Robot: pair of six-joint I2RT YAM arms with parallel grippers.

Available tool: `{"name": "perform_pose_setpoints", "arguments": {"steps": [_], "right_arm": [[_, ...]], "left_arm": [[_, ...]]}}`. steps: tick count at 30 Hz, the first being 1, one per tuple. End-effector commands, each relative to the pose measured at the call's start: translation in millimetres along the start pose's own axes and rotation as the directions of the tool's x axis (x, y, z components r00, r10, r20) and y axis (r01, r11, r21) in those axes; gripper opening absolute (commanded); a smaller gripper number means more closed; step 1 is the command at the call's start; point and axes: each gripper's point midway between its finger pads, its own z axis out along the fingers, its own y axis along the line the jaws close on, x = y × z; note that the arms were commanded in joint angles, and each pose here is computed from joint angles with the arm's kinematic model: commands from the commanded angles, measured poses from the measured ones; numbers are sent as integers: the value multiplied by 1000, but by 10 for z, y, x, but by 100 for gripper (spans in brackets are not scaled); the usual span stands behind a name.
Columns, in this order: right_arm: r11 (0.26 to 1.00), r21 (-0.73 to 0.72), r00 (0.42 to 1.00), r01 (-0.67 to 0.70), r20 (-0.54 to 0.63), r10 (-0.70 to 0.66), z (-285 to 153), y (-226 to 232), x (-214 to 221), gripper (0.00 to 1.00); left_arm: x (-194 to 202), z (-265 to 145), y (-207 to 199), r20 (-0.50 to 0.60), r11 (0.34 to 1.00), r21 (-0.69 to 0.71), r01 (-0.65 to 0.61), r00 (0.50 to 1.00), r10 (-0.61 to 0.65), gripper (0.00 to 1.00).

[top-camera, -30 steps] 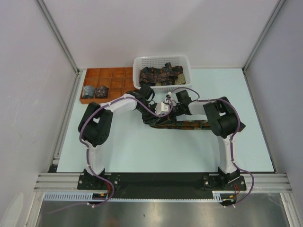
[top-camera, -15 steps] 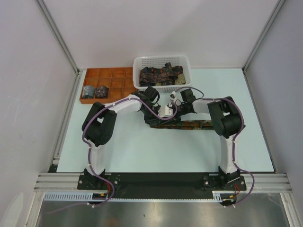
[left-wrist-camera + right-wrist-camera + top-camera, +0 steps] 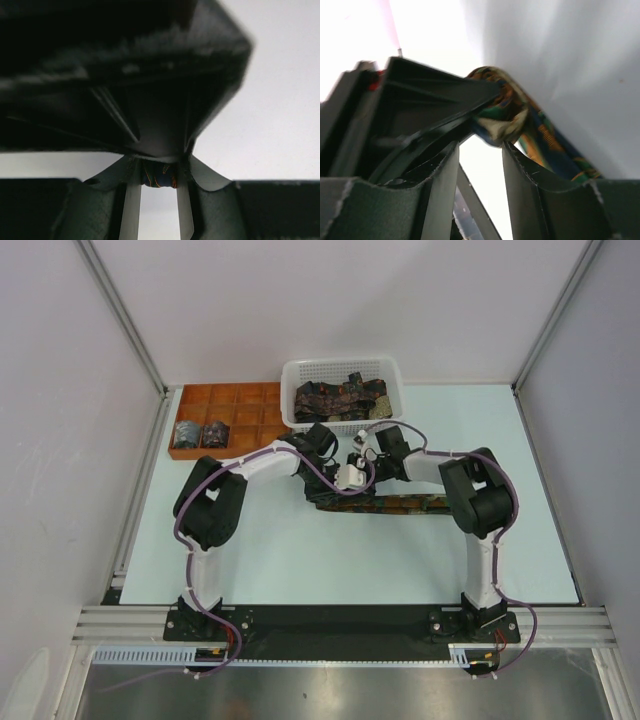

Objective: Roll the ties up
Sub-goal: Roll the tie at the center of the board.

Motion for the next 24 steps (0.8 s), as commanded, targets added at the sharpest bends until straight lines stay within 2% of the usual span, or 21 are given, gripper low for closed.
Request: {"name": "perform_pose_setpoints", "arguments": {"steps": [1,6,9,10,11,12,14,17,18,21,24], "right_arm": [[999,34,999,23,24,-24,114,-53,-112,45],[998,65,1000,23,6,-23,236,-186,-76,40],[997,74,999,23,20,-25,259,-216,-121,26],[997,77,999,27,20,-28,258,-223,-122,11],[996,81,999,29,21,-30,256,-228,-120,3],[996,82,1000,23,20,-24,239,-238,-104,0],[996,91,1000,23,15,-25,206,-281,-79,0],[993,117,1000,9,8,-10,120,-403,-5,0],[992,130,1000,-1,-1,1,98,-450,39,0],[986,167,1000,11,-15,-9,29,-585,105,0],[982,187,1000,-5,-22,9,18,-672,140,0]], "left_arm": [[169,129,-150,-58,998,56,0,998,4,33],[160,128,-164,-48,999,54,0,999,3,34],[171,123,-177,-47,998,55,2,999,1,34],[177,126,-182,-47,998,55,2,999,1,35],[171,111,-175,-47,999,50,0,999,3,35],[177,116,-181,-48,999,51,2,999,1,38],[165,79,-149,-32,999,36,6,999,-5,43],[118,-50,-42,16,1000,-4,30,999,-30,57],[91,-82,-15,47,999,-9,46,998,-46,66],[13,-236,82,141,995,-41,86,987,-79,78],[-16,-276,83,174,996,-59,68,983,-57,84]]}}
